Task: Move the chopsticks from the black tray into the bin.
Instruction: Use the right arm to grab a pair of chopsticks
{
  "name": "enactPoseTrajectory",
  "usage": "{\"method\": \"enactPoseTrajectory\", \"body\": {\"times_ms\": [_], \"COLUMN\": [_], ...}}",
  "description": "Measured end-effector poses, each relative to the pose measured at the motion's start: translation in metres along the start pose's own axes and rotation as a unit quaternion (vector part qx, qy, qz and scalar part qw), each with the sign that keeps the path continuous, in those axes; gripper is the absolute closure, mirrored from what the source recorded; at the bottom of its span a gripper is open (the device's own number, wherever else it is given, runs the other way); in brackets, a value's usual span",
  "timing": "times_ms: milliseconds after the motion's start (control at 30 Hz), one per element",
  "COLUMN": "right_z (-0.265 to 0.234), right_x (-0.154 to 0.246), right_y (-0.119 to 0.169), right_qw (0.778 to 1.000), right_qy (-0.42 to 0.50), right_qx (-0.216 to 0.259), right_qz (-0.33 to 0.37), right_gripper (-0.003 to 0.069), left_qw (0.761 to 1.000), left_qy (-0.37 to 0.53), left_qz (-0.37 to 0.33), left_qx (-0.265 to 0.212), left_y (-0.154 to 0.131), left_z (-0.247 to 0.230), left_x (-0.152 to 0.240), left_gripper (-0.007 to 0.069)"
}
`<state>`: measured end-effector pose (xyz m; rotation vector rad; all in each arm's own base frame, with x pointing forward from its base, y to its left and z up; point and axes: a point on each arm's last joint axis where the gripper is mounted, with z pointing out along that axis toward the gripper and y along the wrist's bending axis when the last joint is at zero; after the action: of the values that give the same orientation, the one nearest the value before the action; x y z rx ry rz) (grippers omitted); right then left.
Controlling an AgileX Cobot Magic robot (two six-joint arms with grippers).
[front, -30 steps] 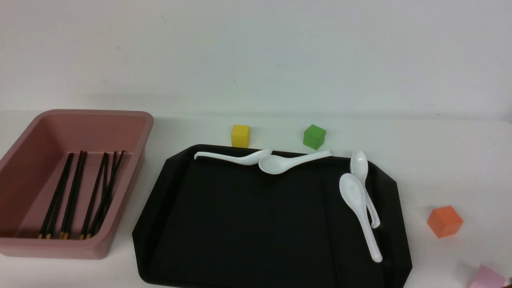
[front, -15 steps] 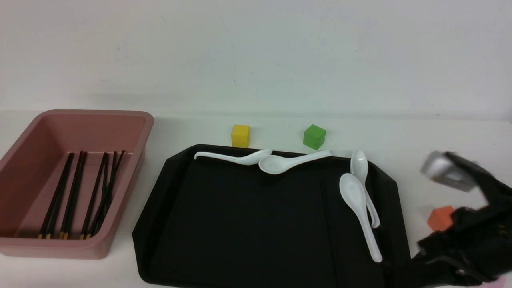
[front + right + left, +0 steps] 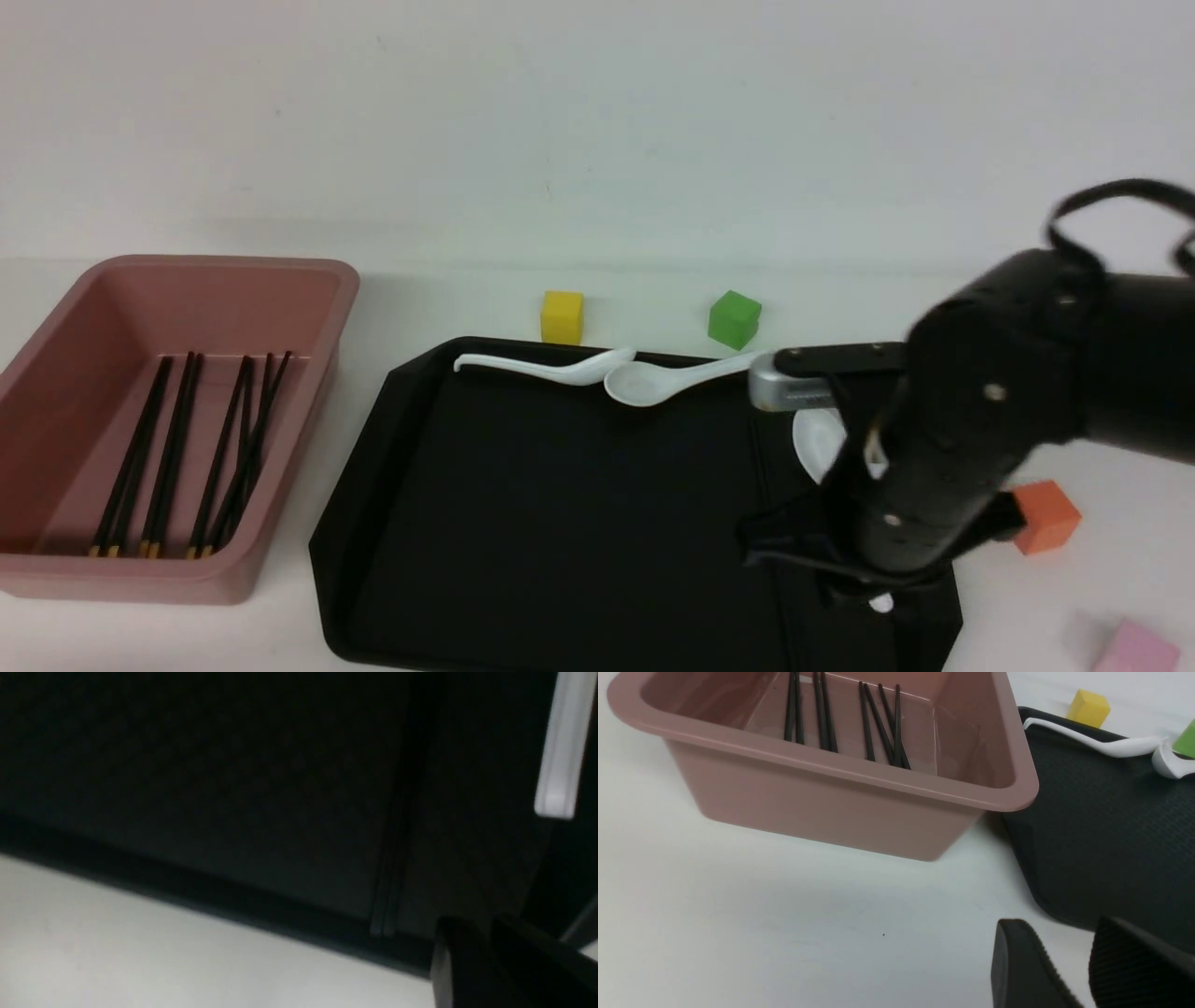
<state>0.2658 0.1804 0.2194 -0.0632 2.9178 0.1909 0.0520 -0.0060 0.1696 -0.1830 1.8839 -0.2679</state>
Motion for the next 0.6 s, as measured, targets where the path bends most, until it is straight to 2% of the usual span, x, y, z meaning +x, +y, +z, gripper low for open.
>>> {"method": "enactPoseTrajectory", "body": {"times_ms": [100, 200, 267, 467, 600], "right_z": [0.017, 0.036, 0.044, 0.070, 0.077], "right_x": [-0.006, -0.009, -0.010, -0.010, -0.010], "right_y": [0.003, 0.006, 0.006, 0.007, 0.007], "right_qw": [1.000, 1.000, 1.000, 0.999, 0.999], "right_qy": [0.007, 0.018, 0.022, 0.038, 0.044], "right_qx": [0.008, 0.014, 0.017, 0.027, 0.030], "right_qz": [0.003, 0.004, 0.005, 0.005, 0.005], "right_gripper": [0.0407, 0.0337, 0.0316, 0.0298, 0.0319], "left_qw": [1.000, 1.000, 1.000, 1.000, 1.000], "left_qy": [0.000, 0.000, 0.000, 0.000, 0.000], "left_qz": [0.000, 0.000, 0.000, 0.000, 0.000], "left_qx": [0.000, 0.000, 0.000, 0.000, 0.000], "left_y": [0.000, 0.000, 0.000, 0.000, 0.000], "left_z": [0.000, 0.000, 0.000, 0.000, 0.000], "left_x": [0.000, 0.000, 0.000, 0.000, 0.000], "left_gripper": [0.0387, 0.0387, 0.0387, 0.0387, 0.0387]}}
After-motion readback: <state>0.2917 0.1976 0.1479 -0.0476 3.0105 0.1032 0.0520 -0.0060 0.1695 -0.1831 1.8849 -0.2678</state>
